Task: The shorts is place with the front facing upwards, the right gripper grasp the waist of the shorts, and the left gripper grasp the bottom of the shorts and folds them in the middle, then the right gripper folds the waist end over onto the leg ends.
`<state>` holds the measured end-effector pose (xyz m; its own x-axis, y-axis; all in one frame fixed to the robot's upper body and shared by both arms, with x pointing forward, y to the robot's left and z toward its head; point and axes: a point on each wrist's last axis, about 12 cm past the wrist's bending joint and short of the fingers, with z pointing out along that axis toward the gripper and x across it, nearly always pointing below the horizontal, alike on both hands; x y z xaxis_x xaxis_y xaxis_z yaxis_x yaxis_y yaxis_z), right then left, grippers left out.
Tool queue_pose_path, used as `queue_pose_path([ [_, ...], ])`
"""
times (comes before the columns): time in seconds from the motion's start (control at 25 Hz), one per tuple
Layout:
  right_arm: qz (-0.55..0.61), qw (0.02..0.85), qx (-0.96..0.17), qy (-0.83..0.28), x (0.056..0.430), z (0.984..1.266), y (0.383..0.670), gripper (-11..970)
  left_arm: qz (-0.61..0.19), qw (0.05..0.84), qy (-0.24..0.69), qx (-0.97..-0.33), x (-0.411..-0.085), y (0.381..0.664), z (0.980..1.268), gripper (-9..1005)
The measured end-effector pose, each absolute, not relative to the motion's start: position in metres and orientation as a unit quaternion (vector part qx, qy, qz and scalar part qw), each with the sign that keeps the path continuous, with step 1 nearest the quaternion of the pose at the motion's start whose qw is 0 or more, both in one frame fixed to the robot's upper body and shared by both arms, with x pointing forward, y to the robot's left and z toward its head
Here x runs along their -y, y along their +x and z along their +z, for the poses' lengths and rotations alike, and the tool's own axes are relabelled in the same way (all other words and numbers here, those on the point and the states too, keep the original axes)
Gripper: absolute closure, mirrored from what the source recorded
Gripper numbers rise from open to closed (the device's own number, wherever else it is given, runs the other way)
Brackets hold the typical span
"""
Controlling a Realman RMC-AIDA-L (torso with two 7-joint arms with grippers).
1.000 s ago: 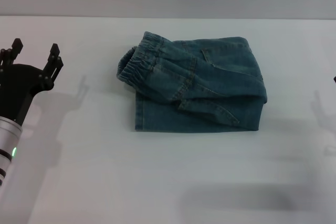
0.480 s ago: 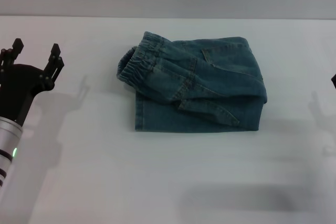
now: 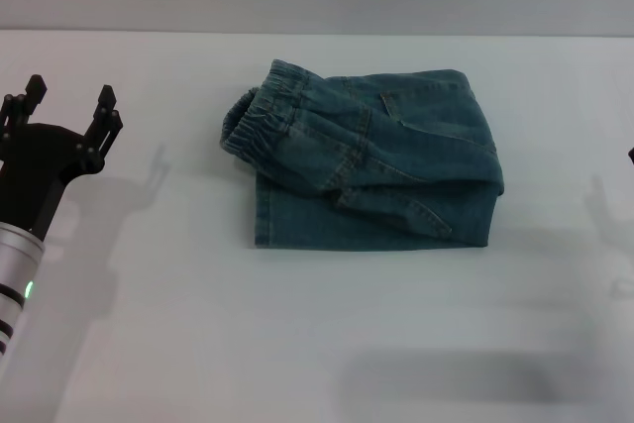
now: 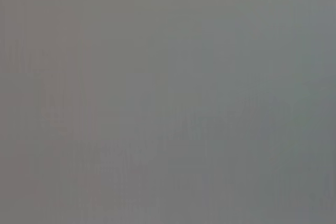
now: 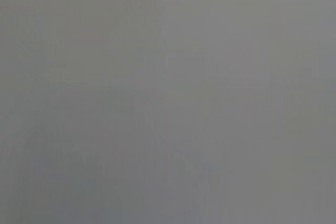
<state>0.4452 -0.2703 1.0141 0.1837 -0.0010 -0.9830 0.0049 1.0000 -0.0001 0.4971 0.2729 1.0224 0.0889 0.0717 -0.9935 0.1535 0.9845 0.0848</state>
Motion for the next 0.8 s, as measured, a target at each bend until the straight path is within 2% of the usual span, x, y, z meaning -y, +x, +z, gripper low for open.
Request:
queue_pose_path([
  [0.8,0.003,0.771,-0.636,-0.004,0.268,1.0147,0.4447,150,-0.029,0.733,0.085,-0.675,-0.2724,0.4969,1.0222,212],
])
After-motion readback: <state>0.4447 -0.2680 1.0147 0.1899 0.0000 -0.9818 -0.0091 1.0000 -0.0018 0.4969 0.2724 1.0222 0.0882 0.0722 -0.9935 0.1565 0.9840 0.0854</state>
